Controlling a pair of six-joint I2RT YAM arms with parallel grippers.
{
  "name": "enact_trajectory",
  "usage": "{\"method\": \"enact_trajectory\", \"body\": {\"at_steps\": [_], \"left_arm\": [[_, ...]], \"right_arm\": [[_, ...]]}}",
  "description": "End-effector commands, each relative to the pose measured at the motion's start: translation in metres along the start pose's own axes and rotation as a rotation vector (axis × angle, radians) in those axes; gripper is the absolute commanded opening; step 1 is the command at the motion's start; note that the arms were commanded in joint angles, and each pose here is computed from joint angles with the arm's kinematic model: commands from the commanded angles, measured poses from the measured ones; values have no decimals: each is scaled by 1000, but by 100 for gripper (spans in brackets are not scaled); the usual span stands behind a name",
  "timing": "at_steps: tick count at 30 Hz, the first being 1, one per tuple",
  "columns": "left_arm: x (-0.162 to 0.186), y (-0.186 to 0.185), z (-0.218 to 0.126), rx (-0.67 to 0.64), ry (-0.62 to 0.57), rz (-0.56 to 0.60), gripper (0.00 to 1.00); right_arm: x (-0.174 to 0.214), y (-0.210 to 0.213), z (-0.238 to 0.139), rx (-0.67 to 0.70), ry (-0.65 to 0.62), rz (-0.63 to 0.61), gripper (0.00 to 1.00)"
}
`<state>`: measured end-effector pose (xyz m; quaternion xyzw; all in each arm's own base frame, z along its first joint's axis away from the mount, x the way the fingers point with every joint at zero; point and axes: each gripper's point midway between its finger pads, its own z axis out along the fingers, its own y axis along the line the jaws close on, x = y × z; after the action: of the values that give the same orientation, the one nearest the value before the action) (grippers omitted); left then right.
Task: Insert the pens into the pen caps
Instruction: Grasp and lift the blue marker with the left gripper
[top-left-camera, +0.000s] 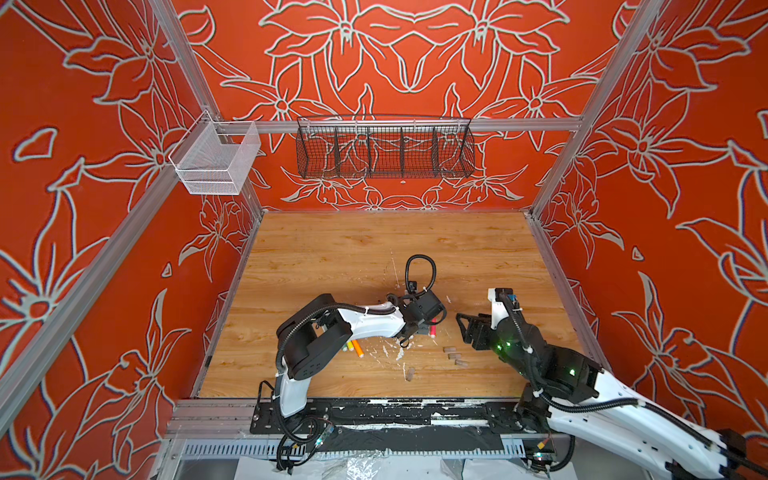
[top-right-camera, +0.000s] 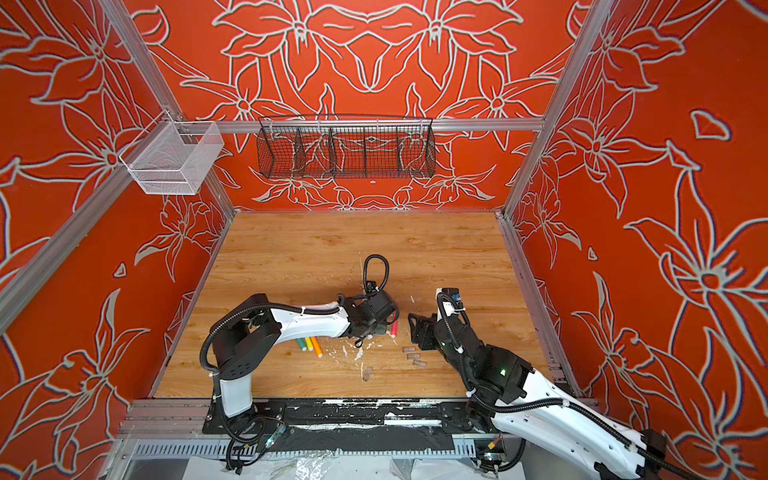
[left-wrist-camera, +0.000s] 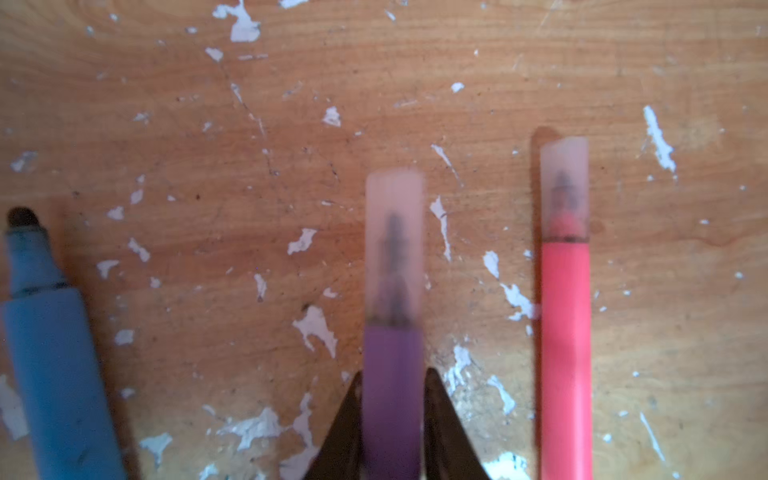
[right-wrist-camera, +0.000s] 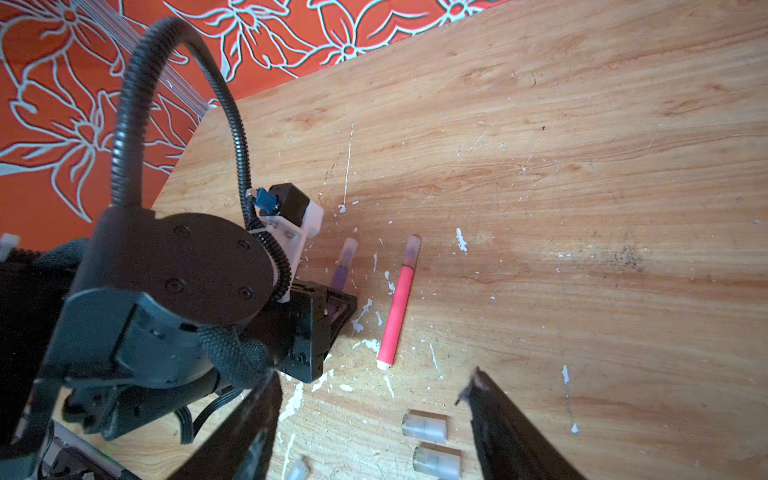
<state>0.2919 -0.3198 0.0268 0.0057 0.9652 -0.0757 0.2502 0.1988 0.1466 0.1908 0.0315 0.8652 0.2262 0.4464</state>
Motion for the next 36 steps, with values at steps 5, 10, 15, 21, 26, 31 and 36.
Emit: {"method": "enact_trajectory", "body": {"at_steps": [5,10,15,21,26,31,36], "left_arm": [[-24,6,-34,-46,-51,27,49],[-42,22,-70,-76,-115,19,54],[-42,62,-97,-141,-186,-33,56],[-28,97,-85,-112,-152,-135,56],[-15,97,-66,-115,-91,-132,55],[-2,96,-44,-147,-36,-125,53],[11,90,-27,-135,21,-122,50]], "right_arm": [[-14,7,-11,-26,-17,22,71],[-14,11,-12,-42,-4,24,71],[-13,15,-12,-56,7,27,71],[-5,17,-4,-52,39,23,71],[0,19,5,-36,65,11,71],[4,21,8,-34,87,3,71],[5,19,8,-31,84,9,71]]}}
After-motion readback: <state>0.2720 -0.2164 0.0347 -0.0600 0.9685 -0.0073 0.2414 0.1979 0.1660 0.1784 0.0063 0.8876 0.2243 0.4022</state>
